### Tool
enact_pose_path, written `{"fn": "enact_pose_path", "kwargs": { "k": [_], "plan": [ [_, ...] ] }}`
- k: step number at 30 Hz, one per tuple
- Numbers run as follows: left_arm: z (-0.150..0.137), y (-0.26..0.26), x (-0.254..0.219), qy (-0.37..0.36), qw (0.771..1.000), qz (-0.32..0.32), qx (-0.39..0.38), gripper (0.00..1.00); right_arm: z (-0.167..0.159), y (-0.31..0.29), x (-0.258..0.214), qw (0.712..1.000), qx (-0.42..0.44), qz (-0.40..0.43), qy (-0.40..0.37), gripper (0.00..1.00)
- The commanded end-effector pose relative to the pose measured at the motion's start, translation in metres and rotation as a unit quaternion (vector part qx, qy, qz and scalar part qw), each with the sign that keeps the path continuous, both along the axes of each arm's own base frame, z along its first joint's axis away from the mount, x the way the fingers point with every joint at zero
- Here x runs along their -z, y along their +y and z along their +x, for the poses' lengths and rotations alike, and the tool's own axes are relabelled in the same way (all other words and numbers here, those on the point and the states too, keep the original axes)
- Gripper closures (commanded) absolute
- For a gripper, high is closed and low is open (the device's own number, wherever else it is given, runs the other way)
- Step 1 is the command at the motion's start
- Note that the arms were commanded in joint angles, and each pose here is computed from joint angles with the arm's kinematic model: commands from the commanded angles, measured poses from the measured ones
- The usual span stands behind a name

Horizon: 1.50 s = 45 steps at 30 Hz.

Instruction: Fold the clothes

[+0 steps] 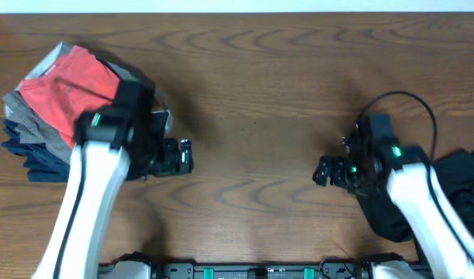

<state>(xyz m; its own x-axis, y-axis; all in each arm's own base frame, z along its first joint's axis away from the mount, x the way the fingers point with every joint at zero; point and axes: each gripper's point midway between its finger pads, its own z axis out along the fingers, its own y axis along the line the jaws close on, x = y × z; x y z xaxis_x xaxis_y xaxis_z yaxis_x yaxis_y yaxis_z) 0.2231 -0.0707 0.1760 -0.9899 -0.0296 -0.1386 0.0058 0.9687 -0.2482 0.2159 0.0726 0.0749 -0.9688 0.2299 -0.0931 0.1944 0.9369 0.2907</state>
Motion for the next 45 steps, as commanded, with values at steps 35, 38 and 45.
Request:
{"fn": "enact_pose_path", "kwargs": {
  "k": [35, 38, 45],
  "plan": [
    [-0.048, 0.028, -0.055, -0.321, 0.947, 0.013, -0.024, 0.02, -0.019, -0.053, -0.101, 0.926, 0.095, -0.071, -0.358, 0.01],
    [-0.048, 0.028, -0.055, -0.321, 0.947, 0.013, -0.024, 0.02, -0.026, -0.056, -0.100, 0.925, 0.091, -0.081, -0.360, 0.01],
    [-0.048, 0.028, -0.055, -0.321, 0.947, 0.013, -0.024, 0.02, -0.023, -0.062, -0.121, 0.878, 0.031, -0.126, -0.460, 0.01]
  ]
}}
